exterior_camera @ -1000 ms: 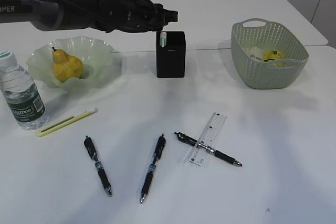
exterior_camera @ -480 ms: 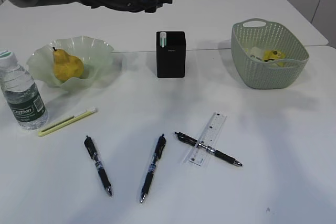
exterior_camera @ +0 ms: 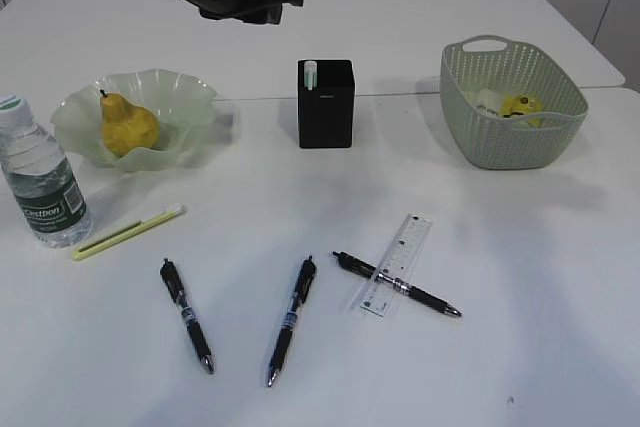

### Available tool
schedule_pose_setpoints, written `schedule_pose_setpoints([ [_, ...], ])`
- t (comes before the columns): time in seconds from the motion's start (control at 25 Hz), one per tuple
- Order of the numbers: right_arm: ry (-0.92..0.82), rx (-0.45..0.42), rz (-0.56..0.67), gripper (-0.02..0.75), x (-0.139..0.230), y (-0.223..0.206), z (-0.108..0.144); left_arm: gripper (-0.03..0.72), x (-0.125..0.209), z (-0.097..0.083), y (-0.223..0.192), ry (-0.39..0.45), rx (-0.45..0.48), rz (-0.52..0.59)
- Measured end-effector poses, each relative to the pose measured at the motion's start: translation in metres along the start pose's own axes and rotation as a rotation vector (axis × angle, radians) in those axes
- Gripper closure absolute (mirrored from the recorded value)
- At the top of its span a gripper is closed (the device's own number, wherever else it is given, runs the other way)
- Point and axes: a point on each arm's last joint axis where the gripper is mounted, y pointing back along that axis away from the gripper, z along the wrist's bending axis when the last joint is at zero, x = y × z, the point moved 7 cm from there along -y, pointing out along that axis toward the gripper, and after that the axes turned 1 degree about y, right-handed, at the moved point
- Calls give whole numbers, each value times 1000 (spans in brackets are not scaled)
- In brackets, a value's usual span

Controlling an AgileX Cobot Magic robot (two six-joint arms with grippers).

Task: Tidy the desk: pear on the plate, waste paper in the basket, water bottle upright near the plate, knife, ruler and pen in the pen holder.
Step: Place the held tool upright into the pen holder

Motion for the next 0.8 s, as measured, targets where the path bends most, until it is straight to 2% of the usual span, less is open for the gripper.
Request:
schedule_pose_setpoints([
  [0.24, -1, -4, 0, 265, 0, 0, 1, 451, 7, 8, 23, -21, -53, 111],
  [0.48, -2, -6, 1, 265, 0, 0, 1, 451, 35, 19, 44, -103, -109, 332],
  [0.6, -3, -8, 1, 265, 0, 0, 1, 451, 47, 21, 50, -151, -109, 421],
  [0.8, -3, -8, 3, 265, 0, 0, 1, 451, 61, 14, 55, -211, -40, 509],
])
